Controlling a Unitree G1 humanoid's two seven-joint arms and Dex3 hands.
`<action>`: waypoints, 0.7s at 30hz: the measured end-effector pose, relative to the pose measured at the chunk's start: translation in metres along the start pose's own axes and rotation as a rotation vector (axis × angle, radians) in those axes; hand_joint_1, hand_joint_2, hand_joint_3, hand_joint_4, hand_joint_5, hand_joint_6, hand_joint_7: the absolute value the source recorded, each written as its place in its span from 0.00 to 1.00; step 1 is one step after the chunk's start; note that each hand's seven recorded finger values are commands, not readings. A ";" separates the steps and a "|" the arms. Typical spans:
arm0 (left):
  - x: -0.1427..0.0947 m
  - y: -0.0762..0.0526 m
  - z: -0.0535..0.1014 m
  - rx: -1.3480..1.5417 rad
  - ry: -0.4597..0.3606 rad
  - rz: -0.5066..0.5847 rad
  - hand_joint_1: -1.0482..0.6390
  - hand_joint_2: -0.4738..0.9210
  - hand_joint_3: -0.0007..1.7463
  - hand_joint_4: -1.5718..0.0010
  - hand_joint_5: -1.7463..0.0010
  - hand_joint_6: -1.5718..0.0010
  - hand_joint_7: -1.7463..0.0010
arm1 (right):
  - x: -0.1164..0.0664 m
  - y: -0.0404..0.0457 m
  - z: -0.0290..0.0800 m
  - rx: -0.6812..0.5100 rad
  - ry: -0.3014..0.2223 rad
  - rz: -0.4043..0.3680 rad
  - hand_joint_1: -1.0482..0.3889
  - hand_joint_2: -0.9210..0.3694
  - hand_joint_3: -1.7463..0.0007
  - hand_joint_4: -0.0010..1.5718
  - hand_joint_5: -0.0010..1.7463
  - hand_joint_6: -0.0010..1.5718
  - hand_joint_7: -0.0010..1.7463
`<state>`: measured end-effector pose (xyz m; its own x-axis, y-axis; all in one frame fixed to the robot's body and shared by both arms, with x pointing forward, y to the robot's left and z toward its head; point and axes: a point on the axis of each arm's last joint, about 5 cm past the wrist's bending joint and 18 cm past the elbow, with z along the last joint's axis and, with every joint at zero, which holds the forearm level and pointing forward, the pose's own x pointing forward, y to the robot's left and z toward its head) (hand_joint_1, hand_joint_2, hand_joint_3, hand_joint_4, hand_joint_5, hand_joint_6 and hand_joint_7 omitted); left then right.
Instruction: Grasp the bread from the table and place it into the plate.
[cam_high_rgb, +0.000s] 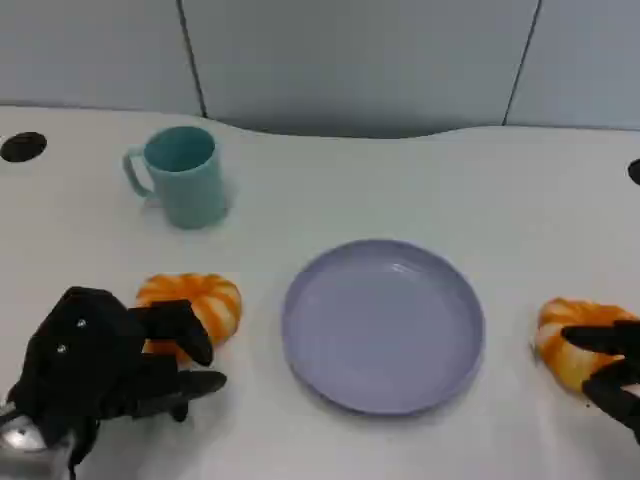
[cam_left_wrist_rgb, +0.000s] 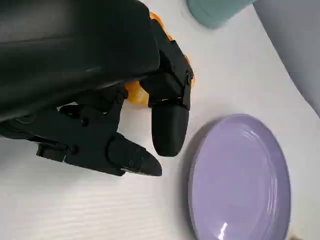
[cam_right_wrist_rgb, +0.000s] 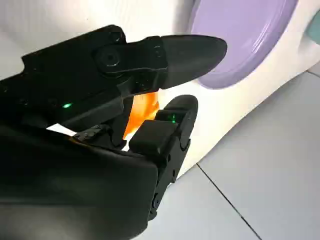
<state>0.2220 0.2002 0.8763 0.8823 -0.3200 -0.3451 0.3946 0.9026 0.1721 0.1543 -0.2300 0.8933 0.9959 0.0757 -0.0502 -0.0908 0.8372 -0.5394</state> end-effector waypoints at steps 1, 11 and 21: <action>0.000 0.000 0.000 0.000 0.000 0.000 0.50 0.96 0.00 0.48 0.00 0.61 0.00 | 0.000 0.0001 0.000 0.000 0.000 0.000 0.56 0.00 0.80 0.41 0.39 0.53 0.00; 0.000 0.000 0.000 0.001 -0.002 0.000 0.50 0.96 0.00 0.48 0.00 0.61 0.00 | 0.000 0.0001 0.000 0.001 0.000 0.000 0.56 0.00 0.80 0.42 0.39 0.53 0.00; 0.000 0.000 0.000 0.001 0.000 0.000 0.50 0.96 0.00 0.49 0.00 0.61 0.00 | 0.000 0.0000 0.000 0.000 0.004 0.000 0.56 0.00 0.80 0.41 0.38 0.52 0.00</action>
<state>0.2220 0.2002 0.8763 0.8824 -0.3201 -0.3449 0.3949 0.9023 0.1730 0.1544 -0.2301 0.8931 0.9958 0.0736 -0.0539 -0.0910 0.8373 -0.5391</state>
